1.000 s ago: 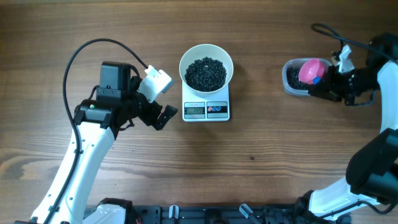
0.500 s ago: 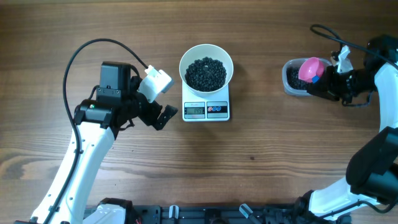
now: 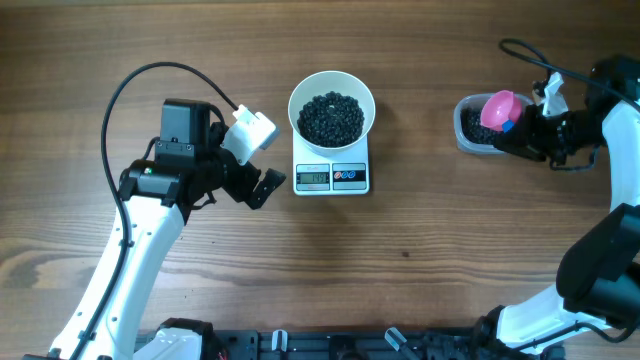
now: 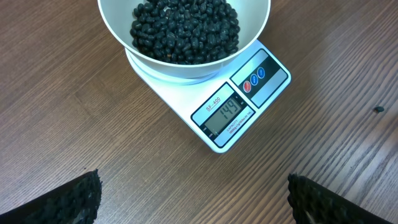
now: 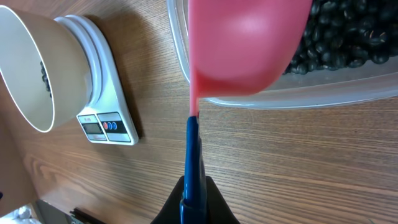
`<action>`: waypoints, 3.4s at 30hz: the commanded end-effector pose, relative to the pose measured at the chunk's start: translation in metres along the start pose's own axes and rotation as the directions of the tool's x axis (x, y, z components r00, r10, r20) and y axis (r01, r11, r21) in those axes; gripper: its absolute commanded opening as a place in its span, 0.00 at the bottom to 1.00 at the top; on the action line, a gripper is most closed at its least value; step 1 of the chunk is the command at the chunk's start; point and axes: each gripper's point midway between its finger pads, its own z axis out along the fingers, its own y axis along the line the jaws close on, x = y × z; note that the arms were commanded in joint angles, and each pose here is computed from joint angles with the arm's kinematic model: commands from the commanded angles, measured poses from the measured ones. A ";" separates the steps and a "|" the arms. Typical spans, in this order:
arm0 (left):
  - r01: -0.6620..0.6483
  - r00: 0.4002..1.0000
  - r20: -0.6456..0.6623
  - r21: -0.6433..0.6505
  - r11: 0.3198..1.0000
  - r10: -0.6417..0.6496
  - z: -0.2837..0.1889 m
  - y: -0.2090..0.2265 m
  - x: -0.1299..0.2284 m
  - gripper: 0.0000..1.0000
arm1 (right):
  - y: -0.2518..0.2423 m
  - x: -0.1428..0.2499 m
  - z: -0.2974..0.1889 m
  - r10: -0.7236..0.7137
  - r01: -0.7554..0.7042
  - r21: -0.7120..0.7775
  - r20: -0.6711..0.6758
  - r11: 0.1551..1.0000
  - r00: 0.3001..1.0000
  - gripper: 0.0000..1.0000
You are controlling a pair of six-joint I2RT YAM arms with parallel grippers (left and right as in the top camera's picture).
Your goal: Scoop item into bowl and weigh 150g on scale
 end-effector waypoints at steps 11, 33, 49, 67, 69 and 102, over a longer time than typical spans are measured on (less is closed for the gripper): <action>0.007 1.000 0.003 0.001 1.000 -0.007 0.000 0.000 0.001 1.00 | 0.006 -0.012 -0.004 -0.034 0.036 -0.019 0.068 0.999 0.997 0.04; 0.007 1.000 0.003 0.001 1.000 -0.007 0.000 0.000 0.001 1.00 | 0.012 -0.054 -0.011 0.280 -0.261 -0.117 0.204 0.958 0.938 0.04; 0.007 1.000 0.003 0.001 1.000 -0.007 0.000 0.000 0.001 1.00 | 0.017 -0.062 -0.007 0.332 -0.312 -0.119 0.223 0.943 0.917 0.04; 0.007 1.000 0.002 0.001 1.000 -0.007 0.000 0.000 0.001 1.00 | 0.011 -0.056 0.005 0.390 -0.403 0.003 0.240 0.915 0.889 0.04; 0.007 1.000 0.003 0.001 1.000 -0.007 0.000 0.000 0.001 1.00 | 0.011 -0.056 0.005 0.390 -0.403 0.002 0.240 0.915 0.889 0.04; 0.007 1.000 0.002 0.001 1.000 -0.007 0.000 0.000 0.001 1.00 | 0.015 -0.046 0.007 0.407 -0.413 -0.007 0.194 0.911 0.893 0.04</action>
